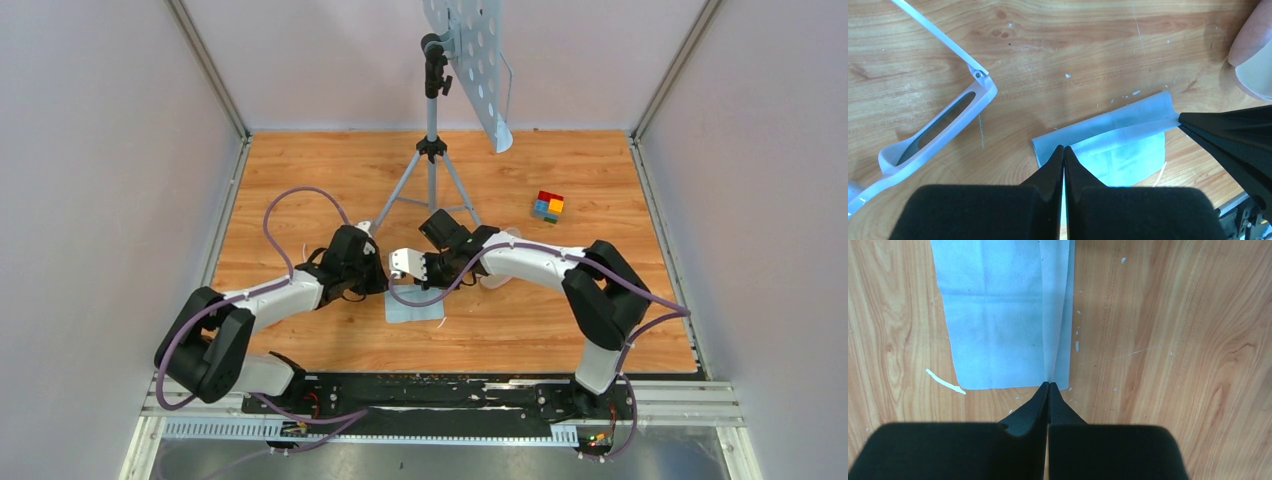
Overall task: Organize the sunglasses
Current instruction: Fold the glasses cleaning cloth at the center of the board.
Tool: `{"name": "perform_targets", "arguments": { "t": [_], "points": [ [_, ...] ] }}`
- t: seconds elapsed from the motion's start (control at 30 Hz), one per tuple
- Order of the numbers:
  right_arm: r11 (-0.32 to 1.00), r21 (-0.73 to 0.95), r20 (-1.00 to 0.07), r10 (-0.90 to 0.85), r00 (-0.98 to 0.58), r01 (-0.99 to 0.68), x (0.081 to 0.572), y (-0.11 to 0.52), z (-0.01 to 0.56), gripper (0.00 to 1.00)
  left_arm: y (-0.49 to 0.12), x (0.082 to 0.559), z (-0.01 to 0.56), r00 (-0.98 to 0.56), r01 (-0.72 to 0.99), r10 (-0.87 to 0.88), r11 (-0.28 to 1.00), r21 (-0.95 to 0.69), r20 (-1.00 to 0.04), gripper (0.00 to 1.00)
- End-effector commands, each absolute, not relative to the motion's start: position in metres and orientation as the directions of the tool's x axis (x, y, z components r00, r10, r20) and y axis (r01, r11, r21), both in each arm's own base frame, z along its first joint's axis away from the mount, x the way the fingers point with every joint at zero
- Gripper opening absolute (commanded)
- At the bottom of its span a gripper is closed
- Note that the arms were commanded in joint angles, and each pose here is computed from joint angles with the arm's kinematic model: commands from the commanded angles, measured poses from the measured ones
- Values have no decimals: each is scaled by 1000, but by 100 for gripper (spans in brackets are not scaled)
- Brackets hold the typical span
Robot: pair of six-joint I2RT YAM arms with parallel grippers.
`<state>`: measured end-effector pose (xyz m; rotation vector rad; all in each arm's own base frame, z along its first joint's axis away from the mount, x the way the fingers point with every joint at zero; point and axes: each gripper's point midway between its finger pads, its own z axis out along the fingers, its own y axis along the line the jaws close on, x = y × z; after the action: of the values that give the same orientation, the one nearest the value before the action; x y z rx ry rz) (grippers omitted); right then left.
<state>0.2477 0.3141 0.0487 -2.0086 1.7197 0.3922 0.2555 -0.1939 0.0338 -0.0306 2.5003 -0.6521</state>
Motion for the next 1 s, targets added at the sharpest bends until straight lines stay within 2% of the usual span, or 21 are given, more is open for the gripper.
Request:
{"name": "perform_targets", "arguments": {
  "t": [0.0, 0.97],
  "points": [
    [-113, -144, -503, -847, 171, -983, 232, 312, 51, 0, -195, 251, 39, -845, 121, -162, 871, -477, -510, 0],
    [-135, -121, -493, -852, 177, -983, 213, 308, 45, 0, -199, 232, 38, -861, 132, -150, 857, -497, -486, 0]
  ]
}}
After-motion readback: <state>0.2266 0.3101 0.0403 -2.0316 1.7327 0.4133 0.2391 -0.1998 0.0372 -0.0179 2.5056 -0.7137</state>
